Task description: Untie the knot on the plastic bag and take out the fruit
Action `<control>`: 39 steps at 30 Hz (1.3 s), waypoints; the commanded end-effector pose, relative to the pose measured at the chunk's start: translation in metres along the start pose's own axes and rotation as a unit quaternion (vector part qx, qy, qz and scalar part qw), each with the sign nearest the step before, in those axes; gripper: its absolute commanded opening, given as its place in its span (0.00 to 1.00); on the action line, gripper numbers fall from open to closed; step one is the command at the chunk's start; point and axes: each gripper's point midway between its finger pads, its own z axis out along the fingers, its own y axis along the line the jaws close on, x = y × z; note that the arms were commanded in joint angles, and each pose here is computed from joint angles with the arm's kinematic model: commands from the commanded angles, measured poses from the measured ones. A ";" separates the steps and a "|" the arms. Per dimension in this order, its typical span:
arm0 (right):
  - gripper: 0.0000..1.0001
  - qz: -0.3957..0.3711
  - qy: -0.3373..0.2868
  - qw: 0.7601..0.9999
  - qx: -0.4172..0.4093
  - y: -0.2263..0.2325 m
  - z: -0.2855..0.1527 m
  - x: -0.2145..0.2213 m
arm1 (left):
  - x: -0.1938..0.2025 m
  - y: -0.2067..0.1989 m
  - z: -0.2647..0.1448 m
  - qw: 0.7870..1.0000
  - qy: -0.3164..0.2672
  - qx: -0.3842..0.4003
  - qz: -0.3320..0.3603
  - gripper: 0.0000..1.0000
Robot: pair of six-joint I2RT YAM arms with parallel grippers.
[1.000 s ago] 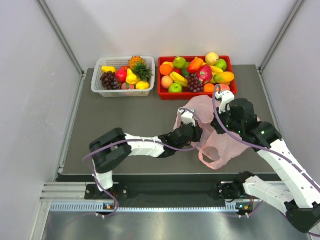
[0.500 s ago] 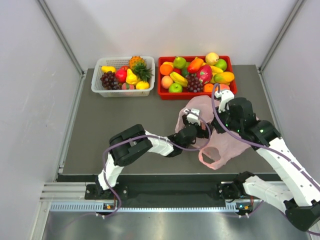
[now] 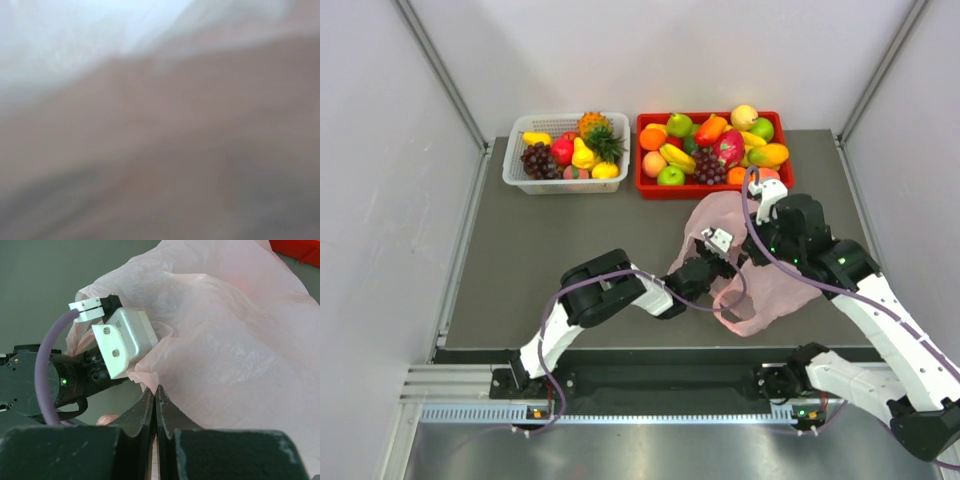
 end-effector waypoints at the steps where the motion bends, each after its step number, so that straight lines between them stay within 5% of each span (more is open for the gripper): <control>1: 0.00 0.006 -0.047 0.999 0.001 0.000 -0.009 -0.029 | -0.035 -0.006 -0.001 0.996 -0.084 0.030 0.031 0.99; 11: 0.00 0.005 -0.074 0.997 -0.033 0.011 -0.026 -0.045 | -0.024 -0.014 -0.010 0.990 -0.089 0.076 0.080 0.99; 18: 0.00 -0.022 -0.045 0.970 -0.237 0.077 -0.046 -0.036 | -0.040 0.004 -0.027 0.990 -0.098 0.037 0.089 0.99; 25: 0.00 -0.057 -0.070 0.930 -0.356 0.112 -0.087 -0.029 | -0.049 0.017 -0.066 0.991 -0.109 0.014 0.077 0.99; 30: 0.00 -0.085 -0.103 0.918 -0.374 0.116 -0.112 -0.029 | -0.066 0.000 -0.079 0.988 -0.128 0.014 0.087 0.99; 39: 0.00 -0.064 -0.075 0.943 -0.317 0.098 -0.086 -0.015 | -0.067 -0.001 -0.069 0.987 -0.132 -0.005 0.091 0.99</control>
